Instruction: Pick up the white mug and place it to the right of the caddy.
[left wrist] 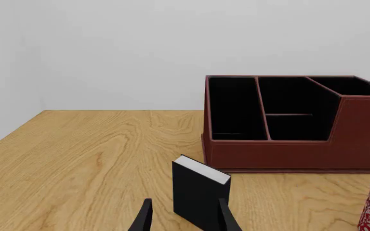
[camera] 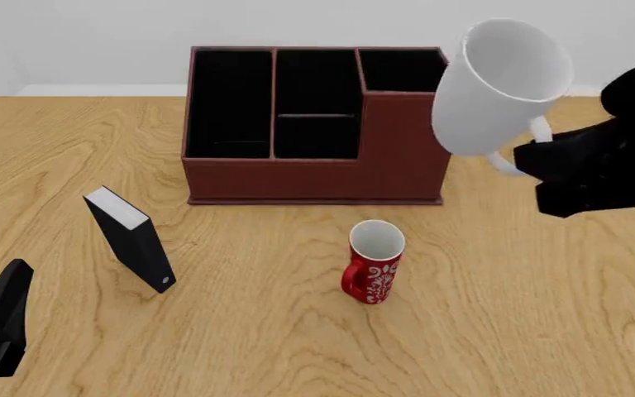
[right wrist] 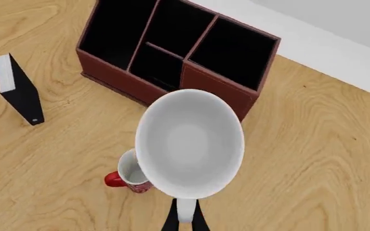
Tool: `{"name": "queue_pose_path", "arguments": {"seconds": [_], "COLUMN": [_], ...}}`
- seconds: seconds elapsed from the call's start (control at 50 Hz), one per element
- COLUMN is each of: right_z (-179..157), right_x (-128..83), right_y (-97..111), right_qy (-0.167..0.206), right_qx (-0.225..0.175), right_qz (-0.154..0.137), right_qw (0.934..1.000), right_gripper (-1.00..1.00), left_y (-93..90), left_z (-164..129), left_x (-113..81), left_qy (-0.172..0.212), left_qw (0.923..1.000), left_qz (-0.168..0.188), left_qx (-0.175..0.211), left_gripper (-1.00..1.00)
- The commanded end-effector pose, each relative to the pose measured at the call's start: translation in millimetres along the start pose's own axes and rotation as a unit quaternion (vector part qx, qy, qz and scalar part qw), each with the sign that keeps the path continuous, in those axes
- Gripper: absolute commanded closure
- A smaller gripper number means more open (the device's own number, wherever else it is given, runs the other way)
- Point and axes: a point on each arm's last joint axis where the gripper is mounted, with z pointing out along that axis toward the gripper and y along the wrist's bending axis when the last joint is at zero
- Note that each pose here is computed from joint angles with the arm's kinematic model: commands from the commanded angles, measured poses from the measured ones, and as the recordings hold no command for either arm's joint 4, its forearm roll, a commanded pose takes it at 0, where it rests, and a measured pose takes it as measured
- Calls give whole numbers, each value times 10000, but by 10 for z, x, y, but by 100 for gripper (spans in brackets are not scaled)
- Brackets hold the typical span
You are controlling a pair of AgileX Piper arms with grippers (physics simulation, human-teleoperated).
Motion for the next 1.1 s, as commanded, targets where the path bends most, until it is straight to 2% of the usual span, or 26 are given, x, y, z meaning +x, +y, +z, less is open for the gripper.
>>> {"name": "queue_pose_path", "arguments": {"seconds": [0.02, 0.26, 0.84, 1.1], "right_z": [-354, -352, -151, -9], "right_x": [109, 157, 263, 121], "right_y": [-229, -304, -488, -619], "right_qy": [-121, -113, 70, 93], "right_qx": [836, 1107, 1532, 1621], "right_qz": [287, 487, 722, 824], "right_qw": [9960, 9926, 9855, 9833], "right_gripper": [100, 100, 100, 100], "left_y": [0, 0, 0, 0], "left_z": [0, 0, 0, 0], "left_x": [0, 0, 0, 0], "left_qy": [0, 0, 0, 0], "left_qw": [10000, 10000, 10000, 10000], "left_qz": [0, 0, 0, 0], "left_qx": [0, 0, 0, 0], "left_gripper": [-100, -100, -100, -100]}}
